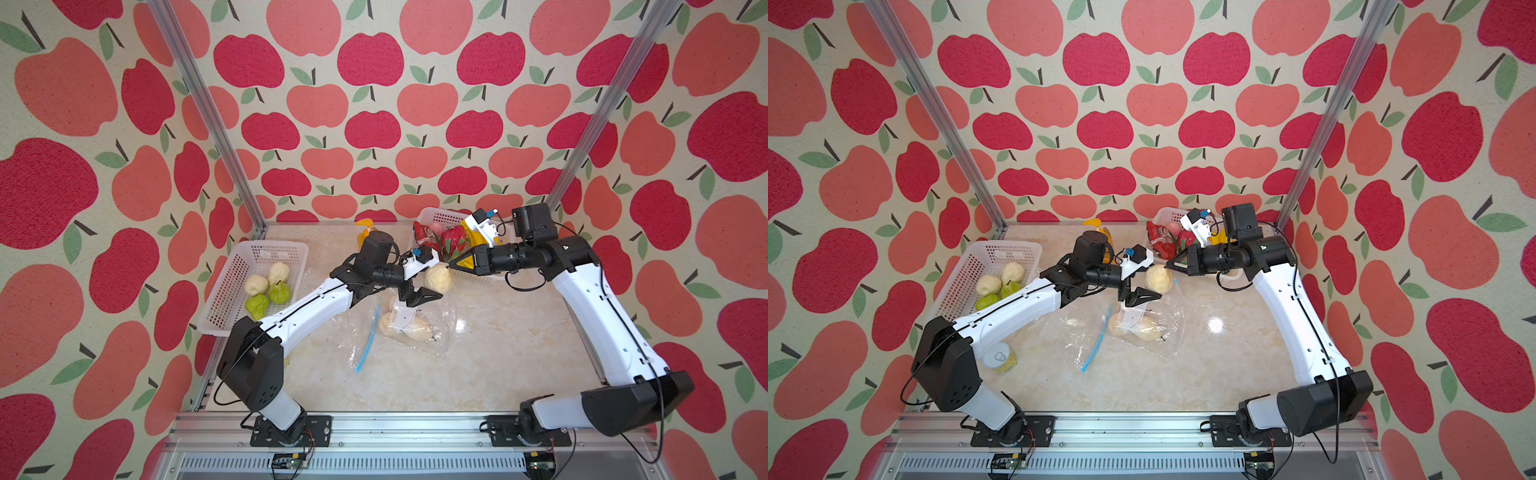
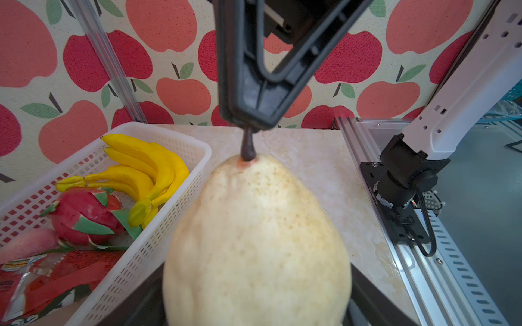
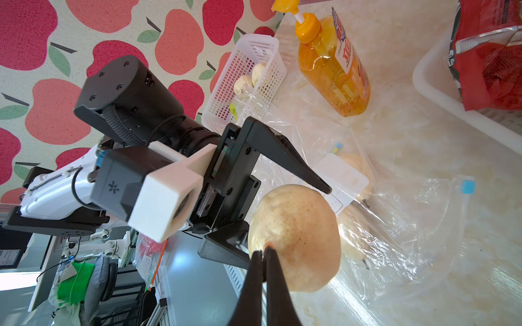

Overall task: Open the zip-top bag and take out the pear
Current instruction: Pick up the pear from the zipper food storage bag, then place the pear in the basket.

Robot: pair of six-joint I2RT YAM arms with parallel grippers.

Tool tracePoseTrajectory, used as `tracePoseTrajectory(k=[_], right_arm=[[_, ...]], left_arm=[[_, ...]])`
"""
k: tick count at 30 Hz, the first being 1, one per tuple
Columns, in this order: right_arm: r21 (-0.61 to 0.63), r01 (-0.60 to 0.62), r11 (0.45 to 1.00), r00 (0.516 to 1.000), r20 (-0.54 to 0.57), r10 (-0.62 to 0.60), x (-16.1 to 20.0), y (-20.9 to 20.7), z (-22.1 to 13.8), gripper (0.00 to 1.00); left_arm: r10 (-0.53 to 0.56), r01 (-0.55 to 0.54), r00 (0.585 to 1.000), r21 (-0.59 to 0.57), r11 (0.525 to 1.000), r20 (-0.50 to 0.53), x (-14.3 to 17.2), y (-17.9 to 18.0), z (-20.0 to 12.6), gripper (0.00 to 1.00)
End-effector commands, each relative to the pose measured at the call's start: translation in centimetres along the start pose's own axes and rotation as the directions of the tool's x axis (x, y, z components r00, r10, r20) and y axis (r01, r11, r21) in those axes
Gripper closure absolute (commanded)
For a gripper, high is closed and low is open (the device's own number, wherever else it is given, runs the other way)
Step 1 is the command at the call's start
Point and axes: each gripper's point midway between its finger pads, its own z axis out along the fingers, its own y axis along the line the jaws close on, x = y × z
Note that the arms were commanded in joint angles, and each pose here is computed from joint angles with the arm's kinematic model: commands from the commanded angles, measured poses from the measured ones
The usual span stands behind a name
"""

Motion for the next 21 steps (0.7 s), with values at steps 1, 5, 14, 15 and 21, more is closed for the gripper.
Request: tracePoseTrajectory(k=[1, 5, 14, 15, 21], right_arm=[[-0.03, 0.003, 1.0, 1.0, 0.013, -0.003, -0.6, 0.5, 0.2, 1.0], [-0.011, -0.018, 1.0, 1.0, 0.02, 0.018, -0.9, -0.1, 0.4, 0.67], [0.287, -0.144, 0.947, 0.986, 0.127, 0.111, -1.2, -6.2, -2.0, 0.34], [0.313, -0.146, 0.938, 0.986, 0.126, 0.112, -0.8, -6.8, -2.1, 0.34], [0.388, -0.148, 0.91, 0.989, 0.082, 0.126, 2.8, -9.4, -1.5, 0.35]], left_arm=[[0.01, -0.01, 1.0, -0.034, 0.999, 0.017, -1.5, 0.6, -0.4, 0.3], [0.015, -0.014, 1.0, -0.053, 0.998, 0.014, -1.6, 0.6, -0.7, 0.36], [-0.219, 0.218, 0.975, -0.267, 0.939, 0.025, 1.7, 6.7, -6.8, 0.32], [-0.266, 0.261, 0.964, -0.322, 0.91, 0.029, 2.4, 8.0, -8.3, 0.32], [-0.47, 0.378, 0.88, -0.698, 0.608, 0.068, 7.8, 15.0, -20.1, 0.32]])
